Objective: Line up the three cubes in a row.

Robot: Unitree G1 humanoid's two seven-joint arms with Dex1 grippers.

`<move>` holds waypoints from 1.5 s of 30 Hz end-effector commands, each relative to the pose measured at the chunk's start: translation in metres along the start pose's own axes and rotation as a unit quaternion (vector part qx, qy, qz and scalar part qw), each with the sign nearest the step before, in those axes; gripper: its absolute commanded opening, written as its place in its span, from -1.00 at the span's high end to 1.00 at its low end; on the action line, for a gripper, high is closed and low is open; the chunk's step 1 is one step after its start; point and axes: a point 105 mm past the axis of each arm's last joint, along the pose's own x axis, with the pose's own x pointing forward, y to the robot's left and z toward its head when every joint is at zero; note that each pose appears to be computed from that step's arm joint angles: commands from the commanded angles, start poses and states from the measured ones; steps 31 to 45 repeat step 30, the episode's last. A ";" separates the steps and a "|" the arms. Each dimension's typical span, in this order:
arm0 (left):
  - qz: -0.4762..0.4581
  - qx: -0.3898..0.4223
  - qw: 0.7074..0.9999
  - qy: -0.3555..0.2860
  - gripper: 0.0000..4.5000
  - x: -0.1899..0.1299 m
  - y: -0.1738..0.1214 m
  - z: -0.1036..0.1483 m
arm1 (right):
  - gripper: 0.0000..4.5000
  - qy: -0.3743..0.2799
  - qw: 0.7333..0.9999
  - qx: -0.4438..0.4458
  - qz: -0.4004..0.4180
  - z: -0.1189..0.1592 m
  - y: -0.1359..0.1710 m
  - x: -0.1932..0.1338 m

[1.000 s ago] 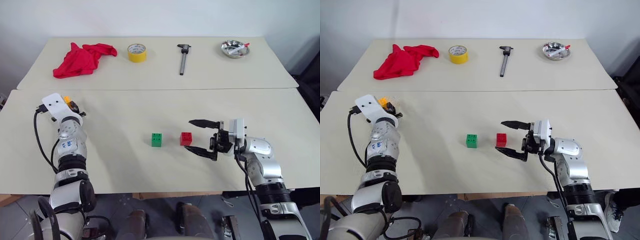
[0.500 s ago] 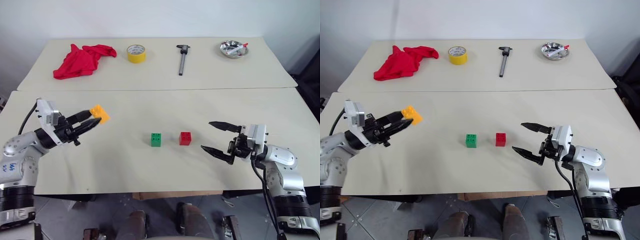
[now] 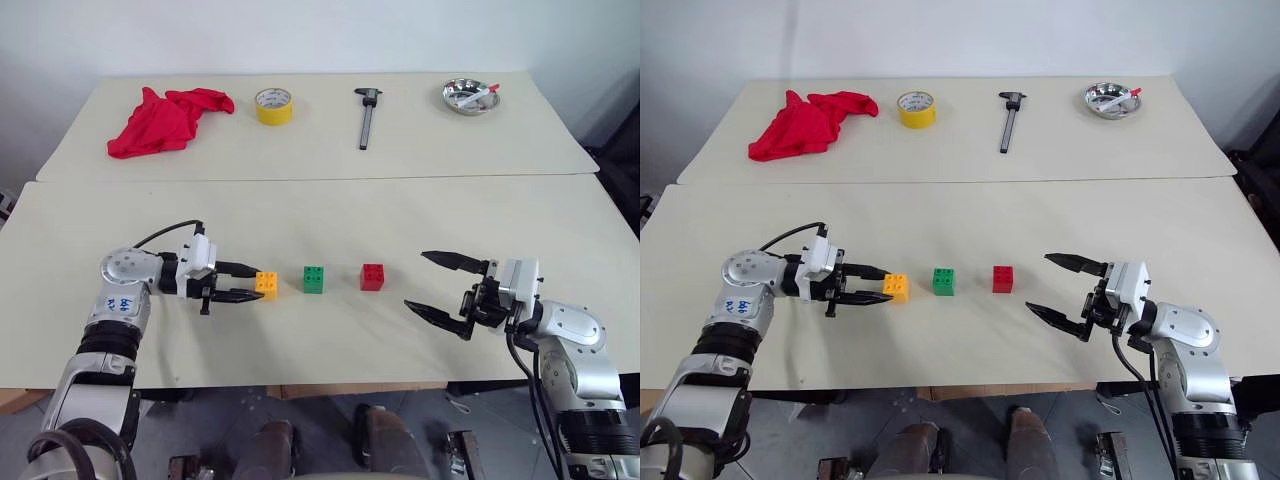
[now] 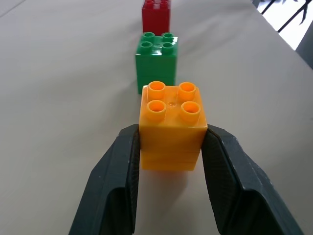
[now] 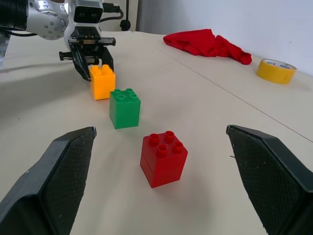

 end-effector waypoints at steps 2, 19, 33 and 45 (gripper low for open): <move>-0.008 0.012 1.000 0.007 0.35 -0.002 0.001 -0.003 | -1.00 -0.007 1.000 -0.017 -0.007 0.012 -0.001 -0.004; 0.139 0.036 0.990 0.016 -0.78 -0.065 0.006 0.020 | -1.00 -0.032 0.997 0.010 0.066 0.019 0.002 0.005; 0.256 0.028 0.964 0.062 -0.78 -0.123 -0.020 0.038 | -1.00 0.045 0.983 -0.013 0.176 0.029 -0.026 0.009; 0.256 0.028 0.964 0.062 -0.78 -0.123 -0.020 0.038 | -1.00 0.045 0.983 -0.013 0.176 0.029 -0.026 0.009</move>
